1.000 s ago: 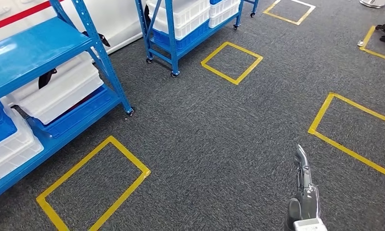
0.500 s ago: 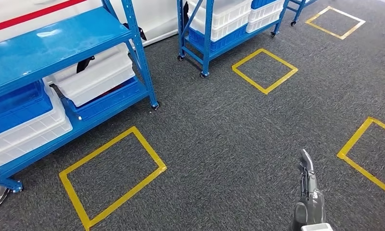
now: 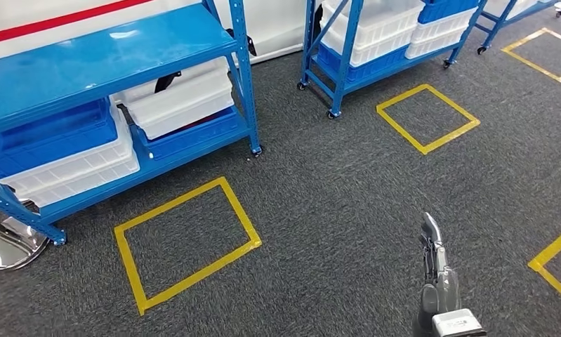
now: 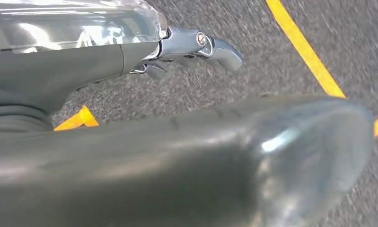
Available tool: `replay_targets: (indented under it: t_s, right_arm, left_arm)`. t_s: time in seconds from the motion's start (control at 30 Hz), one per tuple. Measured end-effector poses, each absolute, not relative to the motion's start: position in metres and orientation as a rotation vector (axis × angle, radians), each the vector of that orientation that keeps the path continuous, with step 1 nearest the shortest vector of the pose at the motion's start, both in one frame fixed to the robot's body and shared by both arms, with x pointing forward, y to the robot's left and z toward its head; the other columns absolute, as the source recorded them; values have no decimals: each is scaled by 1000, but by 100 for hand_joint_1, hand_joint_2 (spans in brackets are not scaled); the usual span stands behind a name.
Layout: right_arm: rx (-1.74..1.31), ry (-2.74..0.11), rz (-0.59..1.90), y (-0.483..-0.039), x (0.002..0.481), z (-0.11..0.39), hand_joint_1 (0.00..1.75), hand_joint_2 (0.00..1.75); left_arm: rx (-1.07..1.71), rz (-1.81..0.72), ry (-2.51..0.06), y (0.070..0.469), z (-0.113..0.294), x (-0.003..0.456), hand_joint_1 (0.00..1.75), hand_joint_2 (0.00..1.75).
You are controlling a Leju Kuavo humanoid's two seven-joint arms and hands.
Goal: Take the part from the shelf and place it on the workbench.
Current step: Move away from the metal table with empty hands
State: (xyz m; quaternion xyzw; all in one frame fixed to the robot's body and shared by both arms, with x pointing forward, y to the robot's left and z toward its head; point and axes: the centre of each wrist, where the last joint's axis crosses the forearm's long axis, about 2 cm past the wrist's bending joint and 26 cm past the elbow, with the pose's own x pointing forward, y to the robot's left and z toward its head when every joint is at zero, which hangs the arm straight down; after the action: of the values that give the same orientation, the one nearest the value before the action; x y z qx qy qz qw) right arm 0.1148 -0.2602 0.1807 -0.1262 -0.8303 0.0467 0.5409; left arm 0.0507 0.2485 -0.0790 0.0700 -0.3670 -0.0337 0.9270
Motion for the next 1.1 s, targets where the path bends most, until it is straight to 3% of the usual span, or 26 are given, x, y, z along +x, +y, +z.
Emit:
replay_targets:
  t_s: [1.1]
  right_arm:
    - [-254, -1952, 110, -257, 136, 176, 0, 0]
  left_arm:
    - [167, -124, -754, 247, -73, 48, 0, 0]
